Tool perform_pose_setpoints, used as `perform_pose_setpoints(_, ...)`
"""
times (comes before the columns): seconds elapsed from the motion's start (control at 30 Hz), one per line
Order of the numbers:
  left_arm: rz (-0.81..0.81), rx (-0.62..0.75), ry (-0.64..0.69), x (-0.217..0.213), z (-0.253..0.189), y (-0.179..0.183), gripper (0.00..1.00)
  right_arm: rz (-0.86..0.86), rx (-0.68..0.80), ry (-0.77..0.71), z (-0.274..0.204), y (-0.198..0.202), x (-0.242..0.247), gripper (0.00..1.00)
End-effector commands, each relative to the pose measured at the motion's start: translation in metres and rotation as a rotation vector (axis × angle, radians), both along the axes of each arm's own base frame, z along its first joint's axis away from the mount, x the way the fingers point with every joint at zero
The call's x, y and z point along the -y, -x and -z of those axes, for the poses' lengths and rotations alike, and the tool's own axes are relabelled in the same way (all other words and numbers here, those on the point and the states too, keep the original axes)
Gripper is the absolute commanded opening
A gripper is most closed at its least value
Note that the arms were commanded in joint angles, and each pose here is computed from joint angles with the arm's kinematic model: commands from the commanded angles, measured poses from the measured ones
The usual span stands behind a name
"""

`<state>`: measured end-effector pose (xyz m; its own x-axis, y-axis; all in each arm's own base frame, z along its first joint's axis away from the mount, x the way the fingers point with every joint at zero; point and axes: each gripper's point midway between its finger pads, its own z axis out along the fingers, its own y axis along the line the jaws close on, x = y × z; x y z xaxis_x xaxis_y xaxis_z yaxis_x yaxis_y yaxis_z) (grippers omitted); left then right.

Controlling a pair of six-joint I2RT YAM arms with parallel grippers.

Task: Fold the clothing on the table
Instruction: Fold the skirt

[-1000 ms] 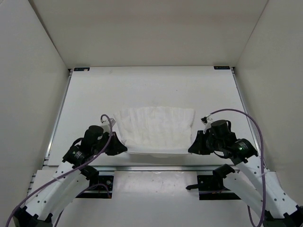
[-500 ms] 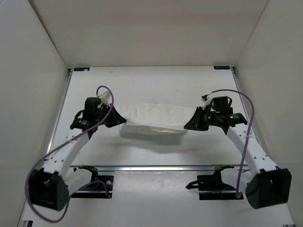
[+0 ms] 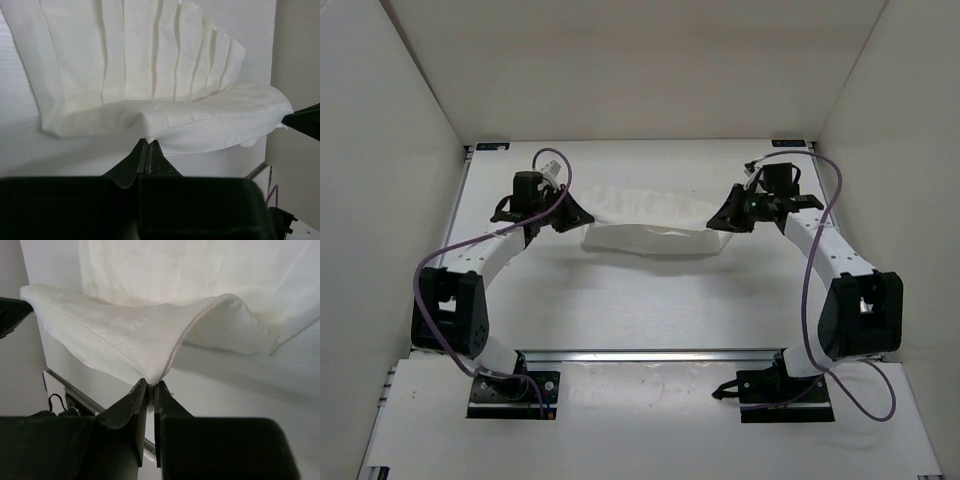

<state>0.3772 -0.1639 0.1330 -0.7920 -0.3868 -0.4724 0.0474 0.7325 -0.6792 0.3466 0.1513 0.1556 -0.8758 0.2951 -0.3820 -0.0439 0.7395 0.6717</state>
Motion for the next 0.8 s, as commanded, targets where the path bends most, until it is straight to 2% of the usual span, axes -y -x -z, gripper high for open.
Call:
perform_pose_setpoints(0.0,-0.004,0.191,-0.024,-0.003,-0.066,-0.006,0.0,0.038,0.166,0.089,-0.051,-0.003,0.017,0.0)
perform_pose_setpoints(0.1,-0.002,0.21,-0.041,-0.005,-0.077,0.018,0.0,0.025,0.133,0.128,-0.041,0.021,0.017,0.0)
perform_pose_setpoints(0.17,0.022,0.175,-0.075,-0.003,-0.065,0.044,0.0,0.009,0.106,0.132,-0.032,0.046,0.016,0.0)
perform_pose_setpoints(0.2,0.029,0.205,-0.076,-0.001,-0.076,0.054,0.0,0.014,0.112,0.129,-0.032,0.055,0.016,0.0)
perform_pose_setpoints(0.3,0.055,0.184,-0.102,0.001,-0.064,0.093,0.0,0.004,0.045,0.139,-0.007,0.095,0.019,0.0)
perform_pose_setpoints(0.5,0.087,0.132,-0.073,-0.001,-0.035,0.168,0.0,0.009,0.04,0.121,-0.003,0.153,0.024,0.0)
perform_pose_setpoints(0.6,0.071,0.124,-0.037,-0.006,-0.03,0.183,0.0,-0.008,0.022,0.106,-0.005,0.171,0.025,0.0)
perform_pose_setpoints(0.67,0.053,0.129,-0.022,-0.012,-0.031,0.179,0.0,-0.026,0.012,0.088,-0.008,0.178,0.023,0.0)
perform_pose_setpoints(0.77,0.026,0.112,-0.022,-0.017,-0.024,0.164,0.0,-0.047,0.014,0.067,-0.012,0.161,0.017,0.0)
